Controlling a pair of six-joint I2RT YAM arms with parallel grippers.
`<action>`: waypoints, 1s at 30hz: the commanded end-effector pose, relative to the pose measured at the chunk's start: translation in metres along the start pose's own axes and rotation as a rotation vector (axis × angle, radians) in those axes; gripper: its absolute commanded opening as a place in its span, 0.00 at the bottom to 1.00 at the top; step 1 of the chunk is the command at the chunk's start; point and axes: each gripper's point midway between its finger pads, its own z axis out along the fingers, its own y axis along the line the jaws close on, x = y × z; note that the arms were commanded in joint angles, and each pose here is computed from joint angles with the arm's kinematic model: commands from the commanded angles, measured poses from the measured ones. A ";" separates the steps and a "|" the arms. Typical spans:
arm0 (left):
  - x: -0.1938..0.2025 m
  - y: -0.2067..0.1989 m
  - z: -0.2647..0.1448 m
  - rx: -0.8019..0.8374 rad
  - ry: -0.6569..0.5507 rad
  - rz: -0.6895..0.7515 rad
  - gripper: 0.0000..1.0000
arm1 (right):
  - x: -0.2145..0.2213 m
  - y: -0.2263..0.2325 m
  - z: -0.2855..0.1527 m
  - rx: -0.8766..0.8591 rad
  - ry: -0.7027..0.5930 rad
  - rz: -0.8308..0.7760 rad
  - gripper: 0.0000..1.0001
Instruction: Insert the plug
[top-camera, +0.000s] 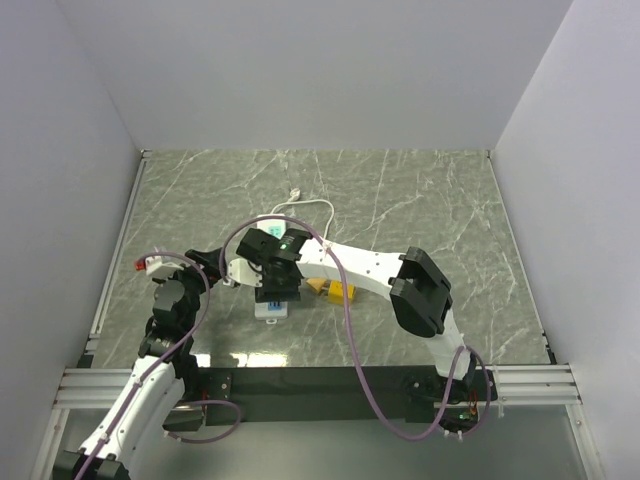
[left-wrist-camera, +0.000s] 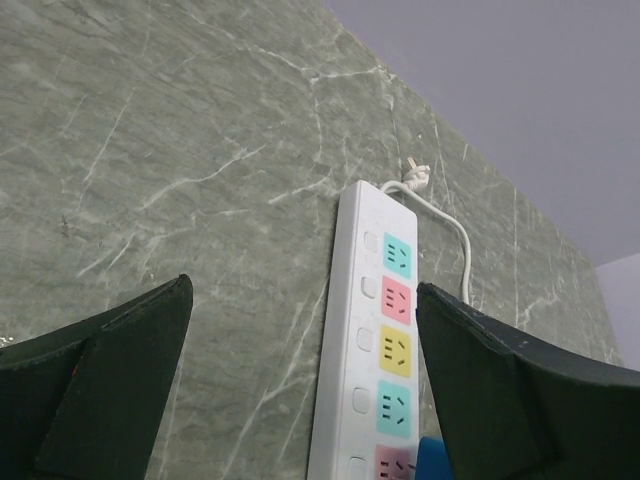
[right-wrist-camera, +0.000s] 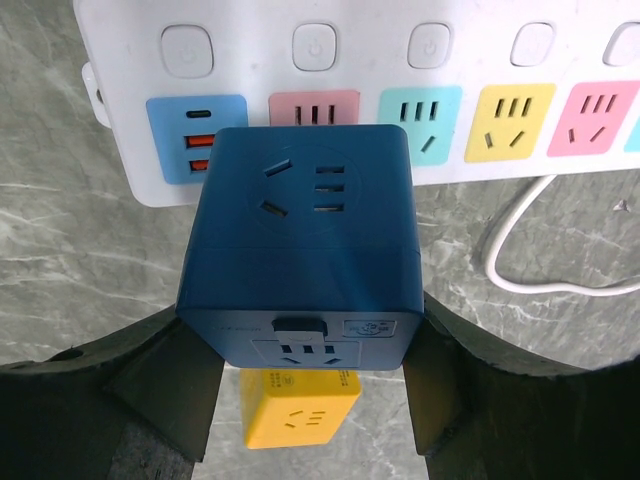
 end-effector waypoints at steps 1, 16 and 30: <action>-0.019 -0.033 -0.002 0.105 -0.035 -0.012 0.99 | -0.033 0.000 0.002 0.018 -0.084 -0.048 0.00; -0.020 -0.029 -0.002 0.077 -0.045 -0.019 1.00 | -0.026 0.005 0.008 0.017 -0.046 -0.063 0.00; -0.018 -0.031 -0.003 0.083 -0.040 -0.018 0.99 | -0.024 0.002 0.024 0.001 0.040 -0.072 0.00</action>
